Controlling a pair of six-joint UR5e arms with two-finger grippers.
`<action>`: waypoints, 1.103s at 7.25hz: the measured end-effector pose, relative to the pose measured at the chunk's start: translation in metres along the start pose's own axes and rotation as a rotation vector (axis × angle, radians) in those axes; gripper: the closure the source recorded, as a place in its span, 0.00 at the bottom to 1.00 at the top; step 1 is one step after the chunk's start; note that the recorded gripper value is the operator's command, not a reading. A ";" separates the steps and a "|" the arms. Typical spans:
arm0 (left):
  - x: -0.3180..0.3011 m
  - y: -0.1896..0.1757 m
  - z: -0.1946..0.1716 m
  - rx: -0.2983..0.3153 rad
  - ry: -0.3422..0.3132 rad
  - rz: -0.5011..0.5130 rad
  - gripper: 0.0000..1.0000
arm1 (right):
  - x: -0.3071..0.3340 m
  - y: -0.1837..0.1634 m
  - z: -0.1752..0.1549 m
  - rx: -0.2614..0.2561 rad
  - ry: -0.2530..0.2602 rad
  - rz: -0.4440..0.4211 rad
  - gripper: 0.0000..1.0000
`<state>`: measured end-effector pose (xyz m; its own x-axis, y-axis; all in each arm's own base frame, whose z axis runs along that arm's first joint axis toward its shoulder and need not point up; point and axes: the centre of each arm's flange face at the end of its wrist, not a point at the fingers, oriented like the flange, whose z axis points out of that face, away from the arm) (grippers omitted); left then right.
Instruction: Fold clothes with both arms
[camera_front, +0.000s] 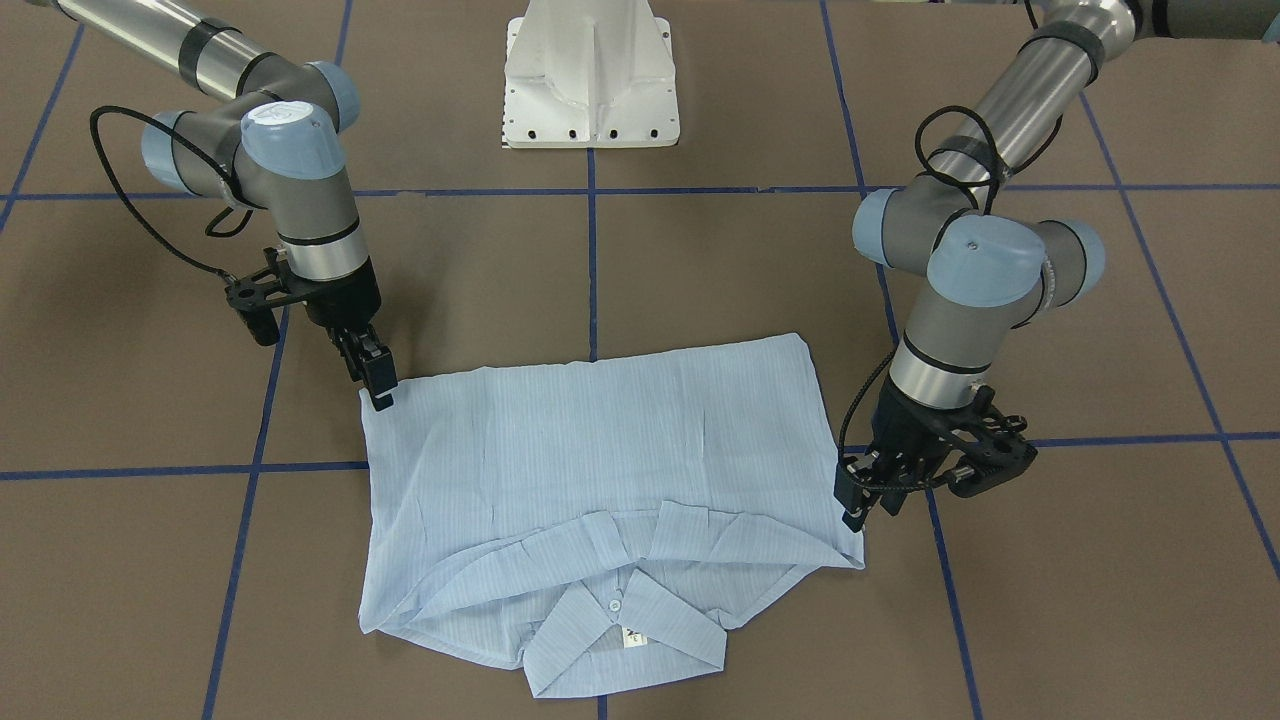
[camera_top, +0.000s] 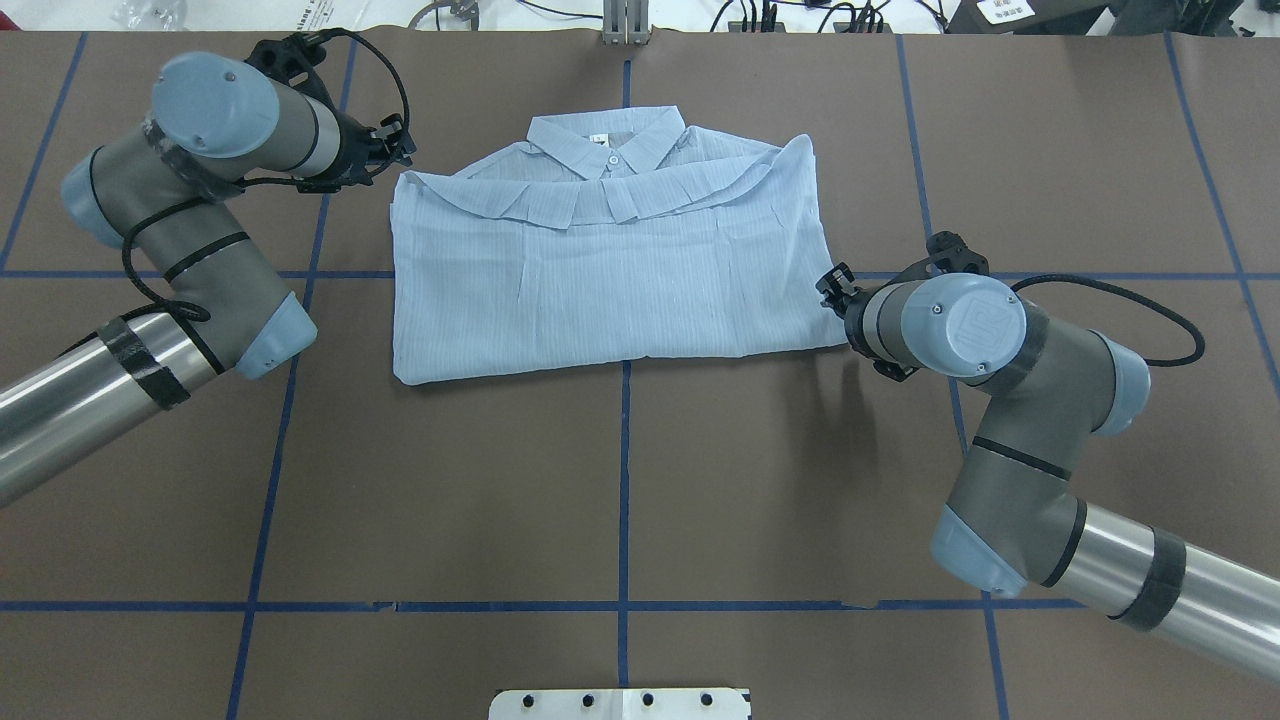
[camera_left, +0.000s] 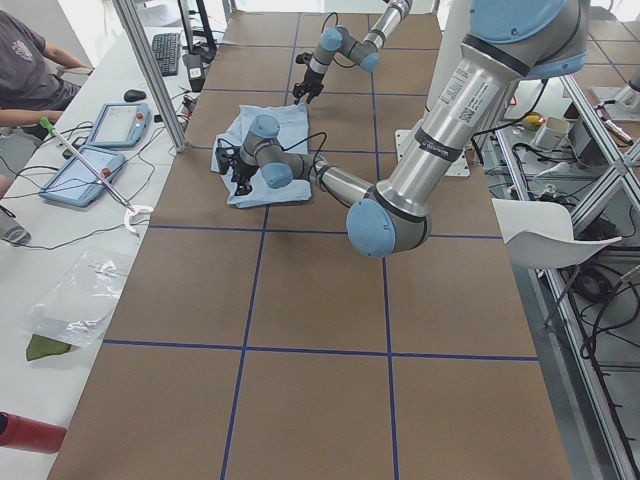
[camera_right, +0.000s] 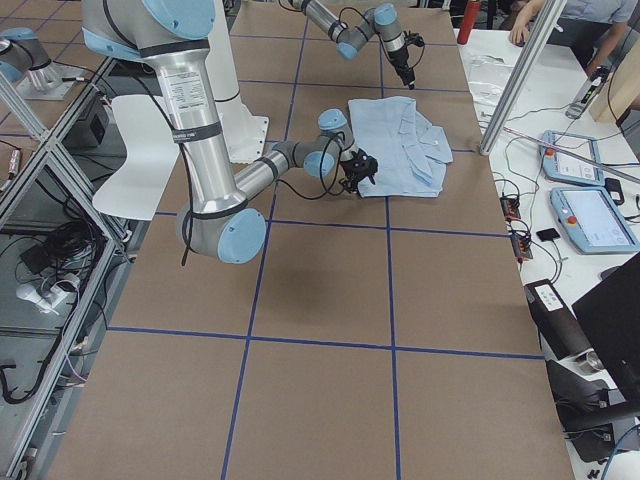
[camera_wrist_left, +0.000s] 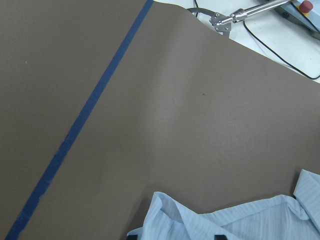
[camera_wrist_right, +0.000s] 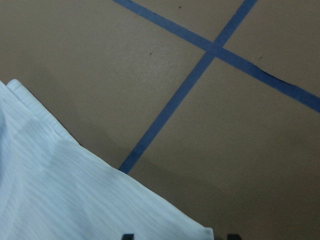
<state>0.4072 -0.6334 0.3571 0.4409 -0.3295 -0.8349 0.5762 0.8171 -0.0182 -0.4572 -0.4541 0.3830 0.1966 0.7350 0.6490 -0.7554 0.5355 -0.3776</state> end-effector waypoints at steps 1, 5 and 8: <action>0.000 0.000 0.000 0.000 -0.001 0.000 0.41 | 0.002 0.000 0.002 0.002 0.004 -0.002 0.33; 0.000 0.000 0.000 0.001 -0.001 0.000 0.41 | 0.004 0.000 0.006 0.007 0.011 -0.001 1.00; 0.000 0.000 0.000 -0.001 -0.001 0.000 0.37 | 0.000 0.002 0.001 0.002 -0.001 0.001 1.00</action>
<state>0.4073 -0.6333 0.3577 0.4413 -0.3302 -0.8344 0.5757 0.8175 -0.0190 -0.4588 -0.4534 0.3831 0.1950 0.7353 0.6490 -0.7571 0.5335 -0.3770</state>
